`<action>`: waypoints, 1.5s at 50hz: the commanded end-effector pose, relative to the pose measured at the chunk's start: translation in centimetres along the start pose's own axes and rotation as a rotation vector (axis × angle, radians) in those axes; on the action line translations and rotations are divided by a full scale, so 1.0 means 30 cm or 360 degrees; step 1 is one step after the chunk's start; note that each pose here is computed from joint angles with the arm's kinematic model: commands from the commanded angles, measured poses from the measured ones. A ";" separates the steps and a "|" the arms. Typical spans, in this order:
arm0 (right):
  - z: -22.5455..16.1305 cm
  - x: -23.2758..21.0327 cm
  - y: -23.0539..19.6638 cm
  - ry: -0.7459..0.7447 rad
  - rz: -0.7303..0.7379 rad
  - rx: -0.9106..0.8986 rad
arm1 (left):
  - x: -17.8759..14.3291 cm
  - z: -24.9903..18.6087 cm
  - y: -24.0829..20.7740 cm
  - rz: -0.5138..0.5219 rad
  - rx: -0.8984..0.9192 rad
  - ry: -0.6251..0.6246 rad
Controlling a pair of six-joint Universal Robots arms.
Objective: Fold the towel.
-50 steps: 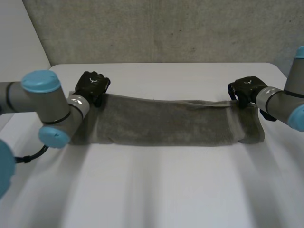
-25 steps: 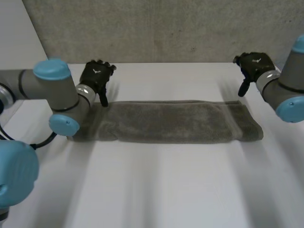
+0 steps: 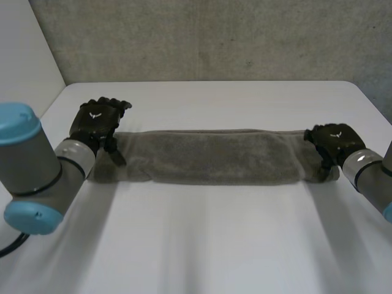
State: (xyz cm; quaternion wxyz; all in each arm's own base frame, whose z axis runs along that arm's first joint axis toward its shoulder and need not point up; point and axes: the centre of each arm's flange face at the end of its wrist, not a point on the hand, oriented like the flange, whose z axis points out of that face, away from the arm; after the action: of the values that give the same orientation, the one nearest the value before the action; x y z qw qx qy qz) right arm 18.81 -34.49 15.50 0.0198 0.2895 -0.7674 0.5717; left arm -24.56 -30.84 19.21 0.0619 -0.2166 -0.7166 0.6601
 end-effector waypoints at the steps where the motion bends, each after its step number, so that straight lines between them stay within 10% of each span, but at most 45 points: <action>1: 0.096 0.012 0.130 -0.0008 0.0034 -0.0130 | 0.011 -0.013 0.032 0.0005 0.0032 -0.0002; 24: 0.059 0.453 0.024 0.0527 -0.0311 -0.0094 | 0.012 -0.019 0.037 0.0002 0.0025 -0.0003; 36: -0.009 -0.108 -0.432 0.0003 -0.0412 0.0553 | 0.024 -0.027 0.046 0.0003 0.0013 0.0012; 47: -0.074 -0.687 -0.350 -0.0574 -0.0519 0.0715 | 0.031 -0.030 0.051 0.0003 0.0007 0.0018; 75: -0.071 -0.306 -0.021 -0.0330 -0.0041 0.0051 | 0.057 -0.033 0.065 0.0010 -0.0008 0.0054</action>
State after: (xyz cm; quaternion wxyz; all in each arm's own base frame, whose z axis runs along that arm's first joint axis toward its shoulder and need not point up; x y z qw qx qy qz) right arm 28.58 -29.12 16.30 -0.0689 0.3687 -0.7191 0.5850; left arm -24.96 -29.46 17.18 0.0682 -0.2259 -0.7172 0.6557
